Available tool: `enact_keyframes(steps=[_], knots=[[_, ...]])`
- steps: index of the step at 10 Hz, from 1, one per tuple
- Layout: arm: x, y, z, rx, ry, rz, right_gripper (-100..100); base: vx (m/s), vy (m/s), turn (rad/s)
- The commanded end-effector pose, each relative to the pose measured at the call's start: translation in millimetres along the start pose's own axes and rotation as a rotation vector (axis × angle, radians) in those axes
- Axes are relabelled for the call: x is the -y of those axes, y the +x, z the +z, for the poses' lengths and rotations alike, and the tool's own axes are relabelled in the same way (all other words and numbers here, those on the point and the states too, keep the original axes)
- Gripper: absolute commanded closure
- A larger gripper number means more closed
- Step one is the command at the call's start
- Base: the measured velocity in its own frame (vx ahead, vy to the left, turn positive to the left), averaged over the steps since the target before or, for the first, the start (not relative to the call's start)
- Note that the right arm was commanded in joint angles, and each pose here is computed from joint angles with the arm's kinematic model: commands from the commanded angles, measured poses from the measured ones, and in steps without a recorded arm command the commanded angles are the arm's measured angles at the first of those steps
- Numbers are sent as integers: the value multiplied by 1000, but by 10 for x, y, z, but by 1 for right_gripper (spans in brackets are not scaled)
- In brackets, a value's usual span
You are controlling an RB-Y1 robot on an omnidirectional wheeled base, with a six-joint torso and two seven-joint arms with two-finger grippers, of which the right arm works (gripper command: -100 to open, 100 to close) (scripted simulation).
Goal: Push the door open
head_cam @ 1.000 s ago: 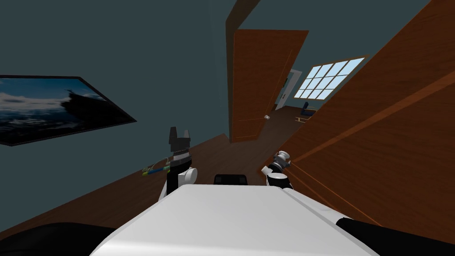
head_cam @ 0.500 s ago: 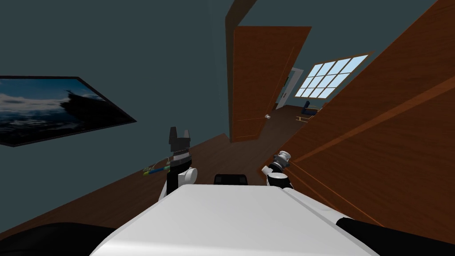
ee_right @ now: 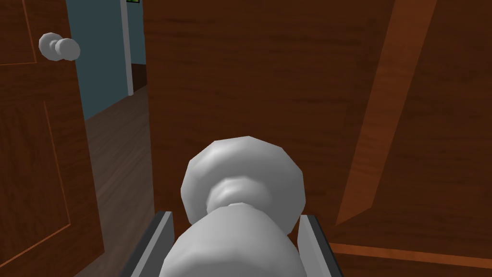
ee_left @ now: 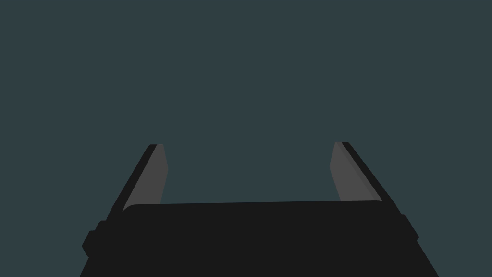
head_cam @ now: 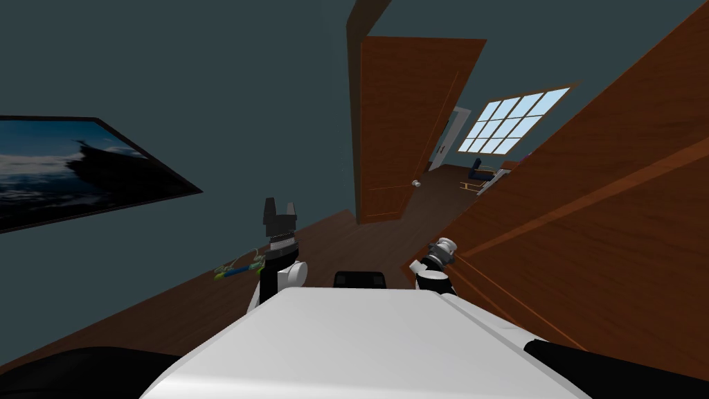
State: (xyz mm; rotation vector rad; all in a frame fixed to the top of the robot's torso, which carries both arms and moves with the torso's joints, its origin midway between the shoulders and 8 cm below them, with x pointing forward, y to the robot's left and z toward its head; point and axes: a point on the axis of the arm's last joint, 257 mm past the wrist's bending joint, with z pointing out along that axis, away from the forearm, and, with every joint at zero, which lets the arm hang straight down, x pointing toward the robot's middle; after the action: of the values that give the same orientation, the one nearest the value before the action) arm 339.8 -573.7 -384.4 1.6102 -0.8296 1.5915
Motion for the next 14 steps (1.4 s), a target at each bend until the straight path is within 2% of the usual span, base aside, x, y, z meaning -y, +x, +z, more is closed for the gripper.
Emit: enact_keyframes(steps=[1, 2, 4, 5, 6, 9, 10, 11, 14], knots=[[-44, 59, 76, -19, -6, -3, 100, 38, -38, 8], [-209, 63, 111, -20, -37, -12, 100, 124, -96, -14], [-350, 61, 132, -20, -65, -17, 100, 179, -114, -24], [-350, 61, 132, -20, -65, -17, 100, 120, -88, -20], [-502, 55, 144, -18, -97, -21, 100, 145, -111, -24], [-718, 39, 145, -14, -145, -22, 100, 173, -135, -30], [-718, 39, 145, -14, -145, -22, 100, 84, -84, -5], [-884, 21, 133, -9, -183, -21, 100, 122, -101, -8], [-1106, -8, 101, -2, -237, -15, 100, 166, -132, -29]])
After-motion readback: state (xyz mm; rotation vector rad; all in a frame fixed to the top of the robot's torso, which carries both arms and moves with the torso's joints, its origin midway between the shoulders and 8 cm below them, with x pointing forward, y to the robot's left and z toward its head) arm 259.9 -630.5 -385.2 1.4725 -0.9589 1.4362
